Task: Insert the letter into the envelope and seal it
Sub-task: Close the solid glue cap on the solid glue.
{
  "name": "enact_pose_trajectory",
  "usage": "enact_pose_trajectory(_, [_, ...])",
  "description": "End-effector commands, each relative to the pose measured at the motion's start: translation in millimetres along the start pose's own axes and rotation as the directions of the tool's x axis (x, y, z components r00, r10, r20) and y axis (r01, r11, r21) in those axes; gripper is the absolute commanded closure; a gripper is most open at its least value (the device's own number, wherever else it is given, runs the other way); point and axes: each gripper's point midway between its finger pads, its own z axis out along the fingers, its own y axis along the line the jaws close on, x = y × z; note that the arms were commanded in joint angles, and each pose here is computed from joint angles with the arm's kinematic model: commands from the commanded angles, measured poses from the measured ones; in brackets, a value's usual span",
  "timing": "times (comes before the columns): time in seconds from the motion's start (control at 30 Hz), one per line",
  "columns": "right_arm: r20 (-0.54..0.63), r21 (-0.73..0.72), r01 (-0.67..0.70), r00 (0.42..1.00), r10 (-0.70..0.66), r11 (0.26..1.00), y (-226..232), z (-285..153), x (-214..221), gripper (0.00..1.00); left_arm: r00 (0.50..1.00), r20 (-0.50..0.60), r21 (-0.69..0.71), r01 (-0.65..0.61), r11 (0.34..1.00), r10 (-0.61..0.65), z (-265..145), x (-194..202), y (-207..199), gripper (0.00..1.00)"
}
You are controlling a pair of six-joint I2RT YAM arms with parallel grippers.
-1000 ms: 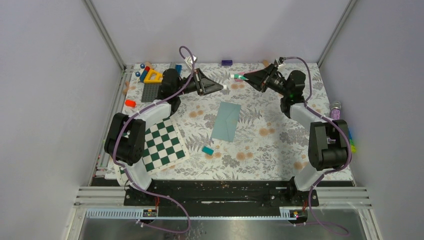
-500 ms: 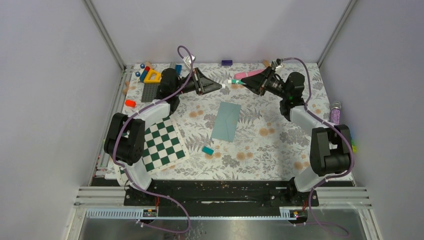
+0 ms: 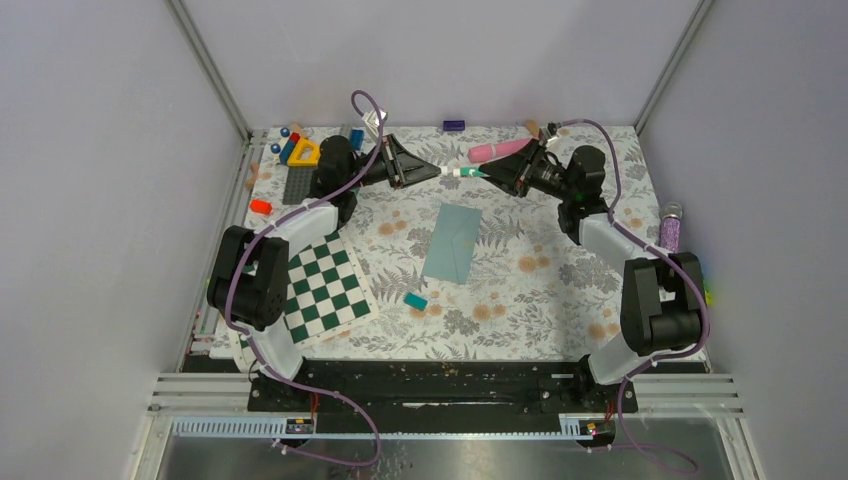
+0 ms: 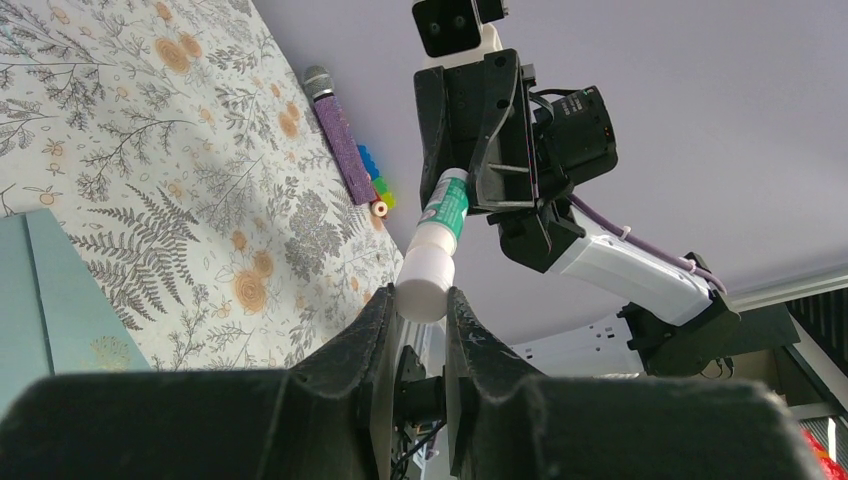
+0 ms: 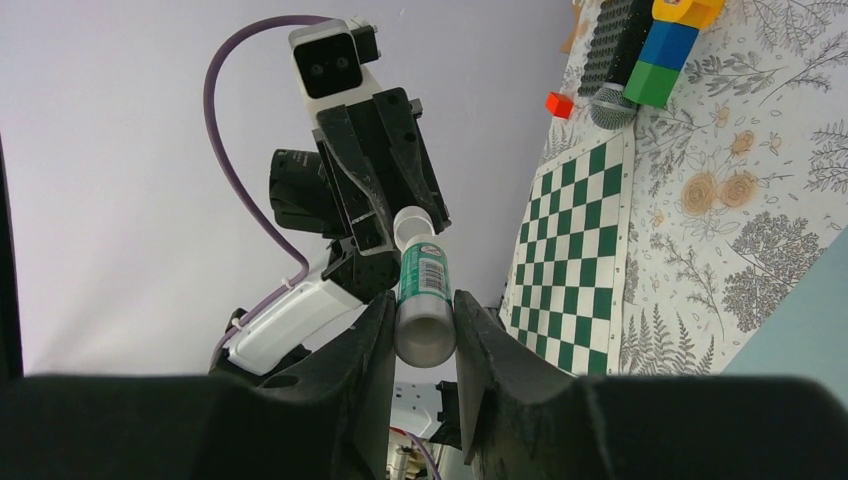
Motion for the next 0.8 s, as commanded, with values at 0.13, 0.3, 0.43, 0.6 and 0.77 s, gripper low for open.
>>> enact_pose_trajectory(0.13, [-0.024,-0.064,0.078,0.997,-0.08,0.995,26.9,1.6,8.7,0.87,0.993,0.021,0.062,-0.117,0.991,0.116,-3.7,-9.9,-35.9,1.0])
enact_pose_trajectory(0.3, [-0.025,-0.066,0.076,0.997,-0.078,0.995,26.9,2.6,8.7,0.87,0.993,0.01,0.066,-0.115,0.991,0.114,-1.4,-7.0,-36.5,1.0])
enact_pose_trajectory(0.43, [-0.026,-0.064,0.074,0.997,-0.076,0.995,25.7,3.3,8.7,0.87,0.994,0.006,0.07,-0.11,0.991,0.11,0.1,-5.7,-36.9,1.0])
enact_pose_trajectory(0.6, [-0.028,-0.062,0.069,0.997,-0.071,0.996,24.0,4.7,8.6,0.87,0.994,0.003,0.075,-0.111,0.991,0.111,1.2,-5.1,-38.3,1.0])
enact_pose_trajectory(0.77, [-0.031,-0.062,0.069,0.997,-0.071,0.996,23.8,5.7,8.7,0.87,0.994,-0.001,0.079,-0.111,0.991,0.111,2.0,-4.5,-39.3,1.0])
